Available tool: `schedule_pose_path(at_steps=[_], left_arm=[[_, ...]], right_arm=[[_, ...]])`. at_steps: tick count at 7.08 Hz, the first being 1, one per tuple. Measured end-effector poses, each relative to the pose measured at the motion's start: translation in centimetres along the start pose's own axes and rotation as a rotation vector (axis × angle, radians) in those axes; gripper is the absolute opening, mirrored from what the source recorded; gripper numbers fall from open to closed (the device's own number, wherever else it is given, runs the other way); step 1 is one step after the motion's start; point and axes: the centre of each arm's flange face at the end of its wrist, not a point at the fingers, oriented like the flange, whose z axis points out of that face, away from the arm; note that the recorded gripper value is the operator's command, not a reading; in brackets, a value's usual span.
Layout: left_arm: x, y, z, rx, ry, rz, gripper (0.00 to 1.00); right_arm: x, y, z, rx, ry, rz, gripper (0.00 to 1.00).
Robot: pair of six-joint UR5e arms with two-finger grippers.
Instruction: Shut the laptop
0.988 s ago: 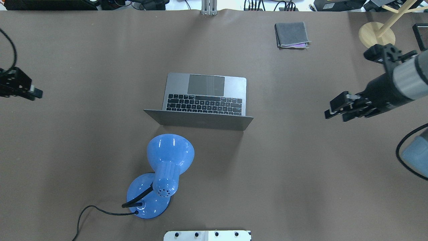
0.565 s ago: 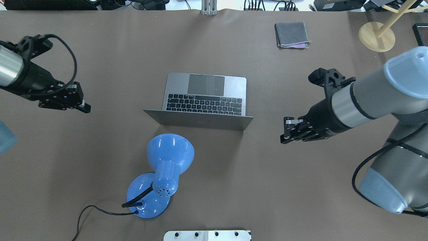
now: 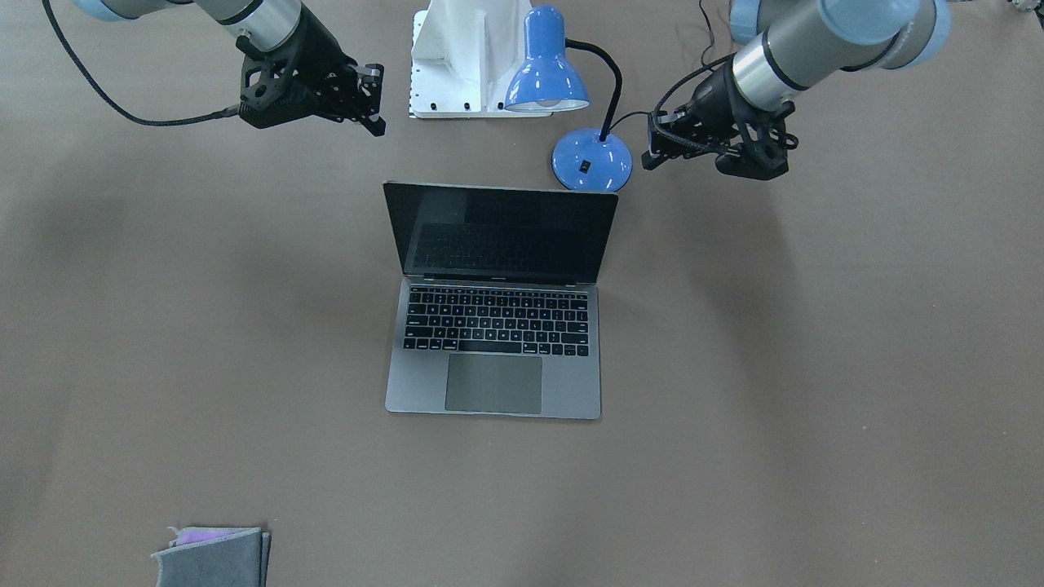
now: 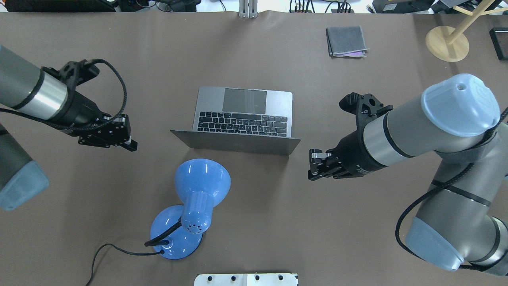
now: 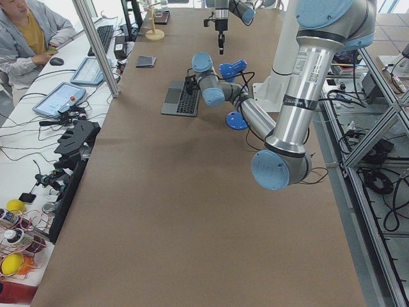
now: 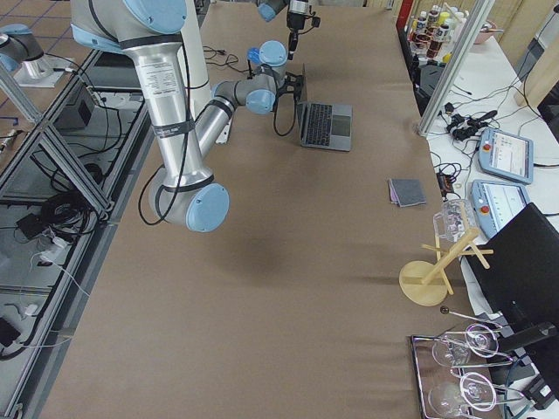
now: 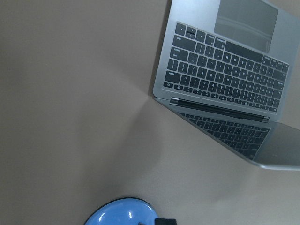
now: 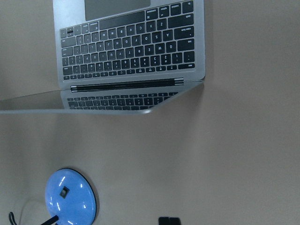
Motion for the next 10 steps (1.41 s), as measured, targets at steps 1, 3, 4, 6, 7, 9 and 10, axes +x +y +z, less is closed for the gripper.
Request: schedule_pose_path(at_steps=[1, 3, 4, 6, 7, 9, 10], left_arm=[[1.3, 0.5, 1.0, -0.004, 0.003, 0.0, 0.0], [4.7, -0.6, 2.6, 0.026, 0.012, 0.007, 0.0], [5.9, -1.1, 3.0, 0.034, 0.016, 0.011, 0.0], [6.5, -1.8, 3.5, 0.053, 0.013, 0.012, 0.0], [6.6, -2.1, 3.6, 0.061, 0.011, 0.014, 0.0], [7.1, -2.8, 3.7, 0.094, 0.009, 0.02, 0.0], [7.2, -3.3, 3.6, 0.114, 0.008, 0.024, 0.0]], right_arm=[[-0.1, -0.5, -0.1, 0.016, 0.001, 0.004, 0.0], [-0.4, -2.2, -0.5, 0.05, 0.001, 0.017, 0.0], [-0.8, -2.9, -0.3, 0.057, 0.002, 0.022, 0.0], [-1.2, -3.4, 0.5, 0.053, 0.007, 0.027, 0.0], [-1.7, -3.5, 1.0, 0.048, 0.007, 0.024, 0.0], [-2.7, -4.3, 2.6, 0.049, 0.018, 0.028, 0.0], [-3.1, -4.8, 3.1, 0.059, 0.023, 0.029, 0.0]])
